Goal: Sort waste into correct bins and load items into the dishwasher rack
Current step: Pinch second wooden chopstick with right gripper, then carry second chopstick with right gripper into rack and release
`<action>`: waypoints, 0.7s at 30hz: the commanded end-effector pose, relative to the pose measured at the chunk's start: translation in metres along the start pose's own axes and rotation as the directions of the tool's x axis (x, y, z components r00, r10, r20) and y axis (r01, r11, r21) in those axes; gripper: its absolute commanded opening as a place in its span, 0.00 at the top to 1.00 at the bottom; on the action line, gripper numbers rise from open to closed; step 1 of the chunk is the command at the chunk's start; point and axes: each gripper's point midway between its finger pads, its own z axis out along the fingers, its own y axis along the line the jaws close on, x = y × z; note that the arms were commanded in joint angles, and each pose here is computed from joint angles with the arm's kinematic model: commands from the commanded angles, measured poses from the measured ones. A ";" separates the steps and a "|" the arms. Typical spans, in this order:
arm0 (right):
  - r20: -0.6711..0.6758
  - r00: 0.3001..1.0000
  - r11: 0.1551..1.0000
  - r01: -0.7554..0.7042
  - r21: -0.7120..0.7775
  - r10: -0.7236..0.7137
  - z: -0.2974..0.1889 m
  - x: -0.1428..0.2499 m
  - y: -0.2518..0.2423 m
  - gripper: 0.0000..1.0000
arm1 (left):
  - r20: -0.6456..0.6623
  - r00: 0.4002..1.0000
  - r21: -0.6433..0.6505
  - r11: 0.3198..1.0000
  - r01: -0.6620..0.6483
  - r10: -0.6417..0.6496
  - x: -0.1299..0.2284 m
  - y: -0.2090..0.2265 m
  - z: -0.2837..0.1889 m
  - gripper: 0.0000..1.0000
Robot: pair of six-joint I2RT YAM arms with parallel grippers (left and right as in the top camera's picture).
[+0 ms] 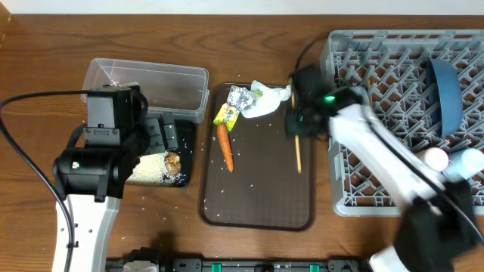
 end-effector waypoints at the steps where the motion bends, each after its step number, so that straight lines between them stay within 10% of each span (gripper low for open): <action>1: 0.254 0.967 0.992 -0.022 0.123 -0.010 -0.075 -0.049 -0.044 0.99 | 0.014 1.000 -0.006 1.000 -0.002 0.002 -0.005 0.001 -0.004 0.02; 9: 0.294 0.956 0.938 -0.093 0.333 -0.010 -0.109 -0.061 -0.163 0.99 | 0.014 1.000 -0.006 1.000 -0.002 0.002 -0.005 0.001 -0.004 0.02; 21: 0.021 0.999 0.892 -0.051 0.450 0.047 -0.026 -0.032 -0.245 0.99 | 0.014 1.000 -0.006 1.000 -0.002 0.002 -0.005 0.001 -0.003 0.02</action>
